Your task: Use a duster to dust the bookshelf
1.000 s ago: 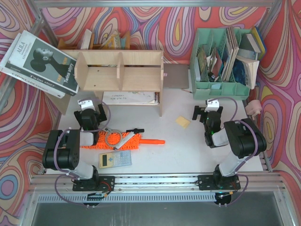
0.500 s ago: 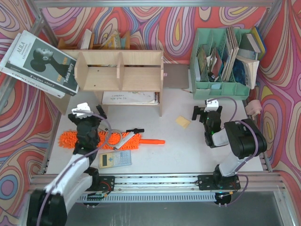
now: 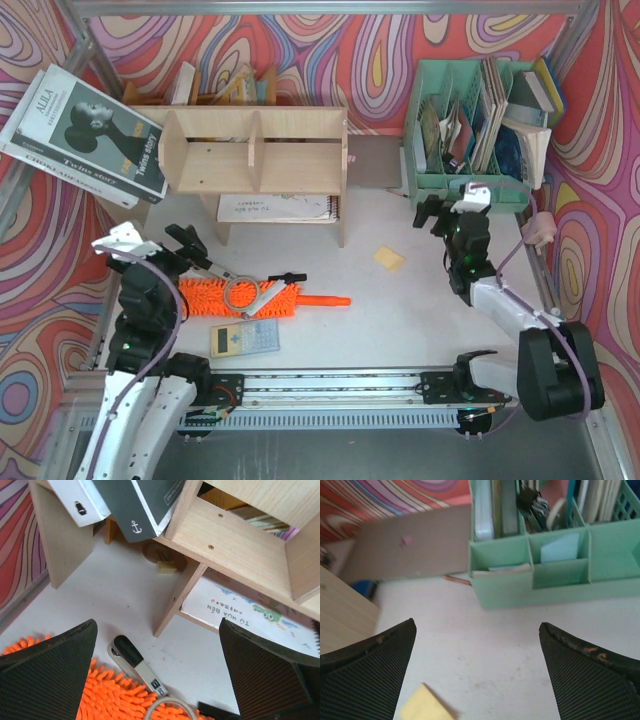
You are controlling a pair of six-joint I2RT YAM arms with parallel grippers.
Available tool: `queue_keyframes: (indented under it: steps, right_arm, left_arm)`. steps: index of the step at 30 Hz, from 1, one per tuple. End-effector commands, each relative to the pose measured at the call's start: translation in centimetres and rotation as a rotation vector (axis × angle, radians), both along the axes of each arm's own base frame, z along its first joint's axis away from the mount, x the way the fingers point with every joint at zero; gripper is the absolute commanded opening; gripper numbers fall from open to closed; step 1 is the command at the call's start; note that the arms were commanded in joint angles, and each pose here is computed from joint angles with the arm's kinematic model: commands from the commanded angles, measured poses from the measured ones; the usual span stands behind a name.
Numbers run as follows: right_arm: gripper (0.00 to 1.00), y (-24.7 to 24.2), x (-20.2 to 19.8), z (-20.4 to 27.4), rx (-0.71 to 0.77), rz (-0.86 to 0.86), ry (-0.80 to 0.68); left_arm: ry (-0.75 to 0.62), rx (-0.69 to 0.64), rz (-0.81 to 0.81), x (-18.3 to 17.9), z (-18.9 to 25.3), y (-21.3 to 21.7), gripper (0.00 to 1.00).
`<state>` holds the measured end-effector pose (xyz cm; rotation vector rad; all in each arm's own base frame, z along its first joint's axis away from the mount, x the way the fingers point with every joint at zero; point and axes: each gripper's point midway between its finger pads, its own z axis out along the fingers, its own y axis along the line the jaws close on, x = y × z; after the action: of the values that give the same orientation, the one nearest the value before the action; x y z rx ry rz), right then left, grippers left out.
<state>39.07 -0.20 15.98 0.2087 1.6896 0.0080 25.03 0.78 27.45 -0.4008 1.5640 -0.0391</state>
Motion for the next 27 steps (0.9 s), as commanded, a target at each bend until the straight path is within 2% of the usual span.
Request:
queue_keyframes:
  steps: [1, 6, 11, 15, 18, 22, 27]
  right_arm:
    - [0.99, 2.6, -0.7, 0.6, 0.232, 0.045, 0.156]
    - [0.99, 4.4, -1.4, 1.3, 0.415, 0.057, 0.224]
    - [0.99, 7.7, -2.5, 1.6, 0.479, 0.245, 0.246]
    - [0.99, 9.2, -3.5, 1.5, 0.465, 0.341, 0.3]
    - [0.99, 10.2, -4.3, 1.8, 0.426, 0.376, 0.31]
    - [0.99, 15.0, -5.0, 1.8, 0.262, 0.433, 0.362]
    - [0.93, 19.4, -6.4, 0.2, 0.186, 0.523, 0.444]
  left_arm:
    - [0.143, -0.143, 0.075, -2.5, -1.3, 0.7, 0.98]
    - [0.177, -0.224, 0.126, -4.3, 0.1, 1.3, 0.98]
    - [0.159, -0.352, 0.186, -6.8, 1.2, 2.0, 0.98]
    - [0.167, -0.378, 0.133, -8.4, 1.7, 1.4, 0.98]
    - [0.297, -0.379, 0.13, -10.0, 0.4, 1.0, 0.98]
    - [0.473, -0.33, 0.103, -11.8, -1.2, 0.5, 0.98]
    - [0.555, -0.239, 0.084, -13.4, -1.7, 1.0, 0.98]
